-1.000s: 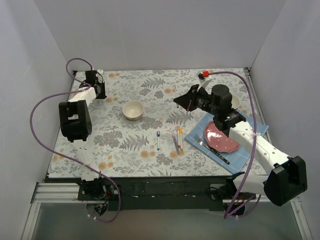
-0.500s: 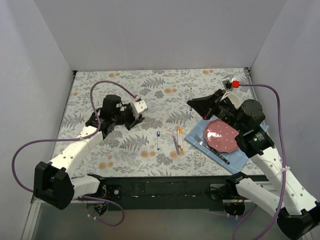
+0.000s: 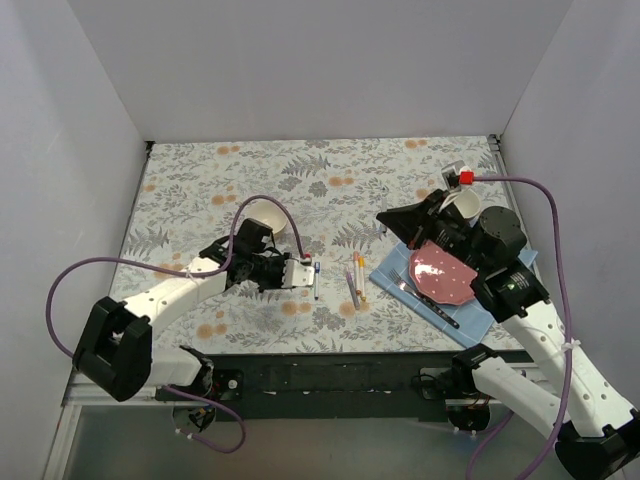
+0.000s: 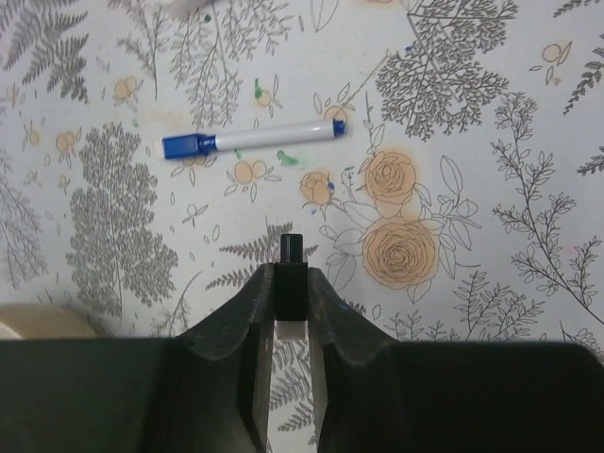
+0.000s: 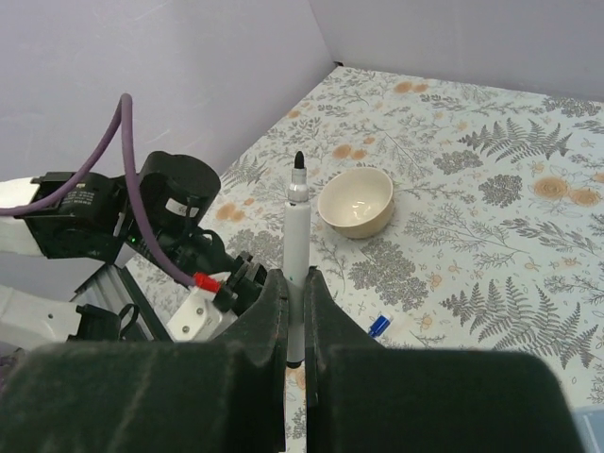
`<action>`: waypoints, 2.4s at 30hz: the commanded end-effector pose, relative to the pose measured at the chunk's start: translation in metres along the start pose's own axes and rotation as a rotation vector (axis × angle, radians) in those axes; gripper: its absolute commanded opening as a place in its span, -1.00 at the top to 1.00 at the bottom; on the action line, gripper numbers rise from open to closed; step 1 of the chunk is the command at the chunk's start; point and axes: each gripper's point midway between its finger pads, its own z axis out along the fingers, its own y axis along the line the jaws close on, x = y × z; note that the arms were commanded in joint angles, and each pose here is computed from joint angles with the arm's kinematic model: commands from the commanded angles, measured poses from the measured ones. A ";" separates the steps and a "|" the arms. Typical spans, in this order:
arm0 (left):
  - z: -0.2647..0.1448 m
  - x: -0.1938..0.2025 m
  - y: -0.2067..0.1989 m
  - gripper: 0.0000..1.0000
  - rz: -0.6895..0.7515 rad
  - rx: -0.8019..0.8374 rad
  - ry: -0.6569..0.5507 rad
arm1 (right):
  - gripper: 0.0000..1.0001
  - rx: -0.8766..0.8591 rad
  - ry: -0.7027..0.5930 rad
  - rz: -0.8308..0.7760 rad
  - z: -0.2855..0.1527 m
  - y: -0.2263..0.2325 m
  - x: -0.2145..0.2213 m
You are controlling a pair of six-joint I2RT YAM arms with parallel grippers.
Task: Insert the pens into the pen caps
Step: Grab a pen cap on the table with the left arm
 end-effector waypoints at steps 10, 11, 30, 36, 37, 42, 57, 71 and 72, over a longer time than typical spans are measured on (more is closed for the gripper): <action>0.056 0.007 -0.057 1.00 0.220 0.278 -0.002 | 0.97 0.054 -0.104 -0.058 -0.020 -0.002 -0.018; 0.059 0.010 -0.058 1.00 0.213 0.285 0.006 | 0.97 0.061 -0.115 -0.064 -0.022 -0.003 -0.020; -0.088 -0.065 0.133 -0.96 -1.071 -0.885 -0.034 | 0.97 0.005 -0.131 -0.017 -0.033 0.014 -0.023; -0.016 -0.041 0.027 -0.48 -2.103 -0.960 0.257 | 0.97 0.002 -0.145 -0.003 -0.037 0.017 -0.025; -0.004 -0.043 0.007 -0.47 -2.187 -0.890 0.334 | 0.97 -0.003 -0.149 -0.005 -0.038 0.018 -0.026; 0.014 -0.066 -0.011 -0.35 -2.368 -0.985 0.309 | 0.97 0.025 -0.111 -0.007 -0.042 0.014 -0.018; 0.030 -0.028 0.002 -0.04 -2.641 -1.066 0.084 | 0.97 0.052 -0.114 -0.048 -0.051 0.013 -0.020; 0.065 -0.015 -0.007 -0.11 -2.627 -1.082 0.205 | 0.97 0.061 -0.111 -0.065 -0.050 0.010 -0.019; 0.065 -0.014 -0.010 -0.11 -2.634 -1.103 0.203 | 0.97 0.063 -0.107 -0.063 -0.050 0.010 -0.018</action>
